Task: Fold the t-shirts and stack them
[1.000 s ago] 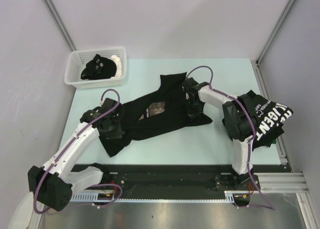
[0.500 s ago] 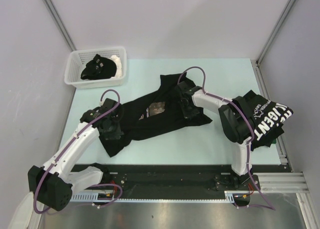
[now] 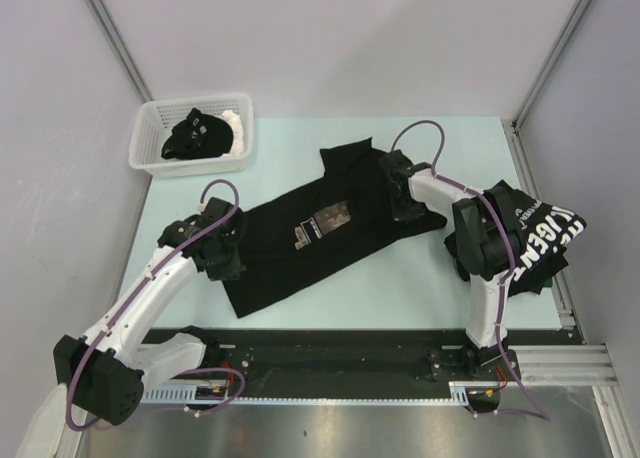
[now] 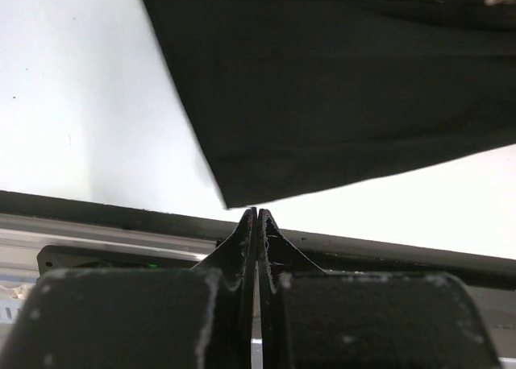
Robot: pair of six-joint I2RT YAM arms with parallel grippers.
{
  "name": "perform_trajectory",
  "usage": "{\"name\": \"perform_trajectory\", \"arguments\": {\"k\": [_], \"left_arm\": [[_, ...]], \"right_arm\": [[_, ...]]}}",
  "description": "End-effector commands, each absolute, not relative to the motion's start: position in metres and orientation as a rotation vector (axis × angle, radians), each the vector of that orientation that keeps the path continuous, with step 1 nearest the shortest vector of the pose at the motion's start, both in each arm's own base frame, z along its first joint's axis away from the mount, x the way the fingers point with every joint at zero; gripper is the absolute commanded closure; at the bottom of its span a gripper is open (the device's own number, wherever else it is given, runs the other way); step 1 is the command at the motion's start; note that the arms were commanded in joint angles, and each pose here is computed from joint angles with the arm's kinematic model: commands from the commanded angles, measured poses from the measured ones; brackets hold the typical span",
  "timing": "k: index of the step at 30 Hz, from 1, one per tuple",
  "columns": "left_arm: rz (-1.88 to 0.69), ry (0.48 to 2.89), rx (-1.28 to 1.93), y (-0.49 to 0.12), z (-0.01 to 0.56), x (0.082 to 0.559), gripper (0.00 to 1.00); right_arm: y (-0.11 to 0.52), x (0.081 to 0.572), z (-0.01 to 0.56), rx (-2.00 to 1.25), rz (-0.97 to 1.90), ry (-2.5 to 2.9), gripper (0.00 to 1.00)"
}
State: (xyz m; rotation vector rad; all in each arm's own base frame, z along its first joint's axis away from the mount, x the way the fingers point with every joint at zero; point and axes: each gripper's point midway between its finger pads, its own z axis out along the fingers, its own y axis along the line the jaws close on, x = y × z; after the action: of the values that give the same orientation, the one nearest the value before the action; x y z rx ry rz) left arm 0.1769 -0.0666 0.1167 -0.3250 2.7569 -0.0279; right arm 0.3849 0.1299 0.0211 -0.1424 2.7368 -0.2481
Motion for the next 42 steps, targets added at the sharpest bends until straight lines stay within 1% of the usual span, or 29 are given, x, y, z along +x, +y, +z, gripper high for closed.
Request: {"name": "perform_trajectory", "arguments": {"k": [1,7,8,9,10,11,12,16,17,18,19,22,23,24,28,29,30,31,33,34,35,36,37,38,42], "left_arm": [[-0.029,2.744,-0.275,-0.068,0.122,0.182,0.99],[-0.034,2.744,-0.258,-0.072,0.121,0.19,0.99],[-0.037,2.743,-0.255,-0.073,0.121,0.192,0.99],[-0.038,2.745,-0.255,-0.073,0.121,0.192,0.98],[-0.04,2.741,-0.253,-0.074,0.121,0.194,0.99],[-0.045,2.745,-0.252,-0.075,0.121,0.195,0.99],[-0.047,2.746,-0.251,-0.076,0.121,0.195,0.98],[-0.061,2.725,-0.252,-0.078,0.124,0.202,0.99],[-0.063,2.718,-0.254,-0.078,0.125,0.203,0.98],[-0.068,2.715,-0.252,-0.079,0.126,0.204,0.98],[-0.072,2.709,-0.252,-0.08,0.126,0.206,0.98],[-0.068,2.713,-0.257,-0.081,0.124,0.208,0.97],[-0.072,2.71,-0.258,-0.082,0.125,0.209,0.97],[-0.073,2.712,-0.258,-0.082,0.125,0.21,0.97],[-0.073,2.71,-0.263,-0.083,0.124,0.212,0.97],[-0.073,2.71,-0.263,-0.083,0.124,0.212,0.97],[-0.07,2.711,-0.261,-0.083,0.124,0.213,0.97],[-0.063,2.717,-0.261,-0.082,0.122,0.212,0.97],[-0.066,2.713,-0.261,-0.083,0.121,0.214,0.96],[-0.07,2.711,-0.261,-0.084,0.121,0.215,0.96],[-0.067,2.706,-0.266,-0.083,0.121,0.216,0.95],[-0.063,2.703,-0.273,-0.083,0.121,0.217,0.95],[-0.057,2.696,-0.277,-0.082,0.122,0.219,0.93],[-0.052,2.696,-0.284,-0.082,0.122,0.22,0.9],[-0.038,2.704,-0.306,-0.083,0.123,0.222,0.86]], "right_arm": [[0.092,0.395,0.018,-0.062,-0.384,2.718,1.0],[0.112,0.393,0.019,-0.084,-0.306,2.738,0.99],[0.115,0.394,0.021,-0.083,-0.29,2.734,0.92],[0.121,0.394,0.022,-0.093,-0.267,2.734,0.73],[0.124,0.396,0.029,-0.089,-0.254,2.718,0.66],[0.129,0.4,0.036,-0.092,-0.233,2.698,0.64],[0.134,0.403,0.042,-0.105,-0.213,2.683,0.56],[0.148,0.424,0.088,-0.127,-0.167,2.574,0.39],[0.154,0.437,0.111,-0.119,-0.141,2.518,0.29],[0.154,0.44,0.121,-0.123,-0.146,2.508,0.13],[0.157,0.447,0.134,-0.123,-0.141,2.478,0.01],[0.163,0.468,0.17,-0.134,-0.136,2.412,0.0],[0.163,0.473,0.166,-0.143,-0.154,2.423,0.0],[0.161,0.481,0.184,-0.134,-0.164,2.395,0.0],[0.16,0.503,0.194,-0.149,-0.19,2.343,0.0],[0.157,0.509,0.194,-0.143,-0.181,2.336,0.0],[0.158,0.518,0.18,-0.158,-0.186,2.349,0.0],[0.16,0.529,0.187,-0.142,-0.166,2.324,0.0],[0.157,0.543,0.177,-0.134,-0.139,2.337,0.0],[0.157,0.552,0.156,-0.143,-0.144,2.367,0.0],[0.16,0.563,0.165,-0.132,-0.098,2.338,0.0],[0.154,0.571,0.161,-0.112,-0.074,2.341,0.0],[0.152,0.578,0.148,-0.089,-0.046,2.356,0.0],[0.157,0.584,0.152,-0.091,0.004,2.337,0.0],[0.169,0.615,0.16,-0.133,0.118,2.218,0.0]]}}
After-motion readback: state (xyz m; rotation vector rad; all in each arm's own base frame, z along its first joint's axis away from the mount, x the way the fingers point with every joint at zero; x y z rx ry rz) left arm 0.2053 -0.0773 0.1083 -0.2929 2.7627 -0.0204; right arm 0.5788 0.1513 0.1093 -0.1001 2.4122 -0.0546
